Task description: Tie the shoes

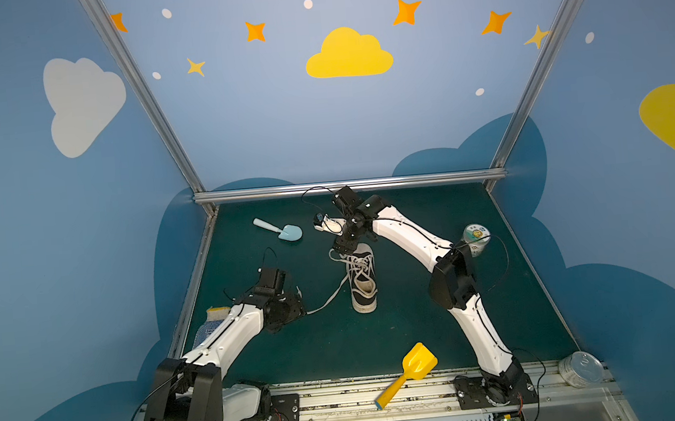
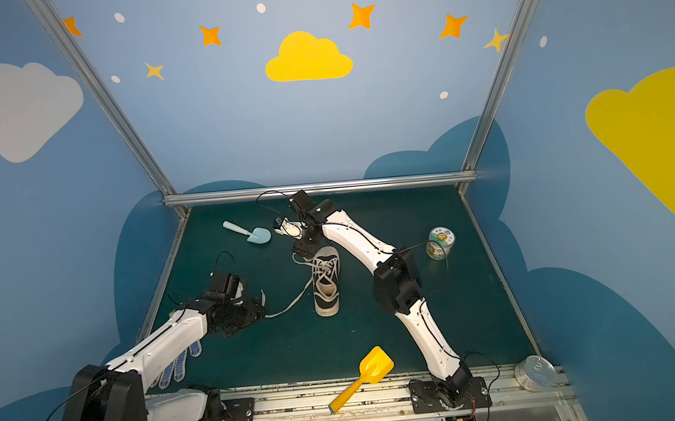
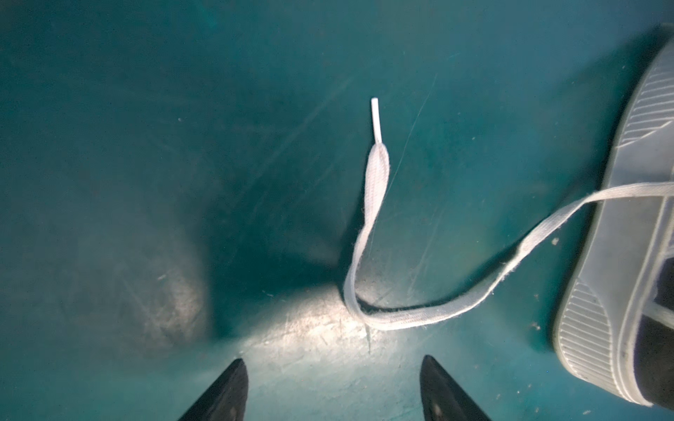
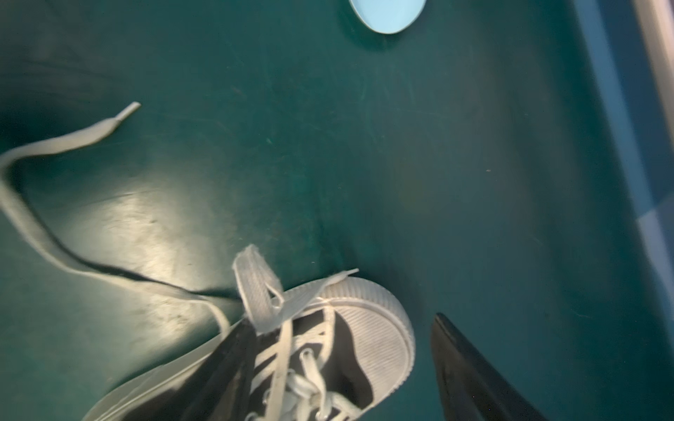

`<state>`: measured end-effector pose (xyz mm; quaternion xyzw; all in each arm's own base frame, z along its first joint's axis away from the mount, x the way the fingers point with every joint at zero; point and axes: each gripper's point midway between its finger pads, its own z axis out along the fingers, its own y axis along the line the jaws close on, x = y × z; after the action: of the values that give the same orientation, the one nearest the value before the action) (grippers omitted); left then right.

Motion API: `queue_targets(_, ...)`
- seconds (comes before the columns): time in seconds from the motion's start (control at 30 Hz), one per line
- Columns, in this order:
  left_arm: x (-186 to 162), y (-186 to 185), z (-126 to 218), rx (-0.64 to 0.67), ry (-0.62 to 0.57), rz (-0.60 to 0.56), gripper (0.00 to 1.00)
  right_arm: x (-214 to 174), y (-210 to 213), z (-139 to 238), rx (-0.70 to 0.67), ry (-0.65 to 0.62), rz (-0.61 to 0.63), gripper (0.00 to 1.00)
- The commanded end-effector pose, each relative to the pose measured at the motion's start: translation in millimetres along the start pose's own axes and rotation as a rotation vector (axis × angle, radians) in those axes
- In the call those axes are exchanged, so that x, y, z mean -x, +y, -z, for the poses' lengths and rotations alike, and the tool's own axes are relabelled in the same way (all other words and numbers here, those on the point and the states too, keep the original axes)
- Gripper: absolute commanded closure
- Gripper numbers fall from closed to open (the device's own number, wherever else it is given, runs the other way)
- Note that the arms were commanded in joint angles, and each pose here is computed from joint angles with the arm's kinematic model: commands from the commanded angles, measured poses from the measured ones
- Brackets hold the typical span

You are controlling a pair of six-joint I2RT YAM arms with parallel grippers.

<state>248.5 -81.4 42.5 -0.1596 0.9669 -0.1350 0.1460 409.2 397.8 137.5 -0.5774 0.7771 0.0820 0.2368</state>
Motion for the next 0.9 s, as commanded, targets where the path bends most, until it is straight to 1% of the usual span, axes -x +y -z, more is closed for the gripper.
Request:
queue_targets(0.0, -1, -1, 0, -0.001, 0.008, 0.001, 0.25, 17, 11, 22, 0.127, -0.101, -0.075, 0.25)
queue_targets(0.1, -1, -1, 1, 0.001, 0.009, 0.003, 0.22, 39, 13, 39, 0.224, -0.229, -0.164, 0.25)
queue_targets(0.13, -1, 0, 1, 0.002, 0.009, 0.002, 0.2, 44, 11, 40, 0.248, -0.266, -0.192, 0.24)
queue_targets(0.17, -1, 0, 1, 0.004, 0.009, 0.002, 0.18, 50, 8, 39, 0.27, -0.316, -0.194, 0.24)
queue_targets(0.2, -1, 0, 1, 0.005, 0.008, 0.0, 0.18, 53, 4, 37, 0.289, -0.347, -0.246, 0.23)
queue_targets(0.3, -2, 1, 2, 0.008, 0.007, 0.0, 0.18, 60, -10, 41, 0.297, -0.413, -0.324, 0.23)
queue_targets(0.37, -2, 1, 2, 0.008, 0.005, 0.0, 0.18, 65, -16, 43, 0.295, -0.443, -0.34, 0.22)
queue_targets(0.57, -3, 1, 0, 0.007, 0.013, 0.003, 0.18, 75, -23, 44, 0.287, -0.459, -0.339, 0.21)
queue_targets(0.7, -3, 1, 0, 0.008, 0.011, 0.002, 0.16, 73, -35, 42, 0.177, -0.429, -0.308, 0.21)
queue_targets(0.87, -2, 1, -3, 0.006, 0.013, 0.004, 0.16, 82, -39, 56, 0.16, -0.454, -0.293, 0.21)
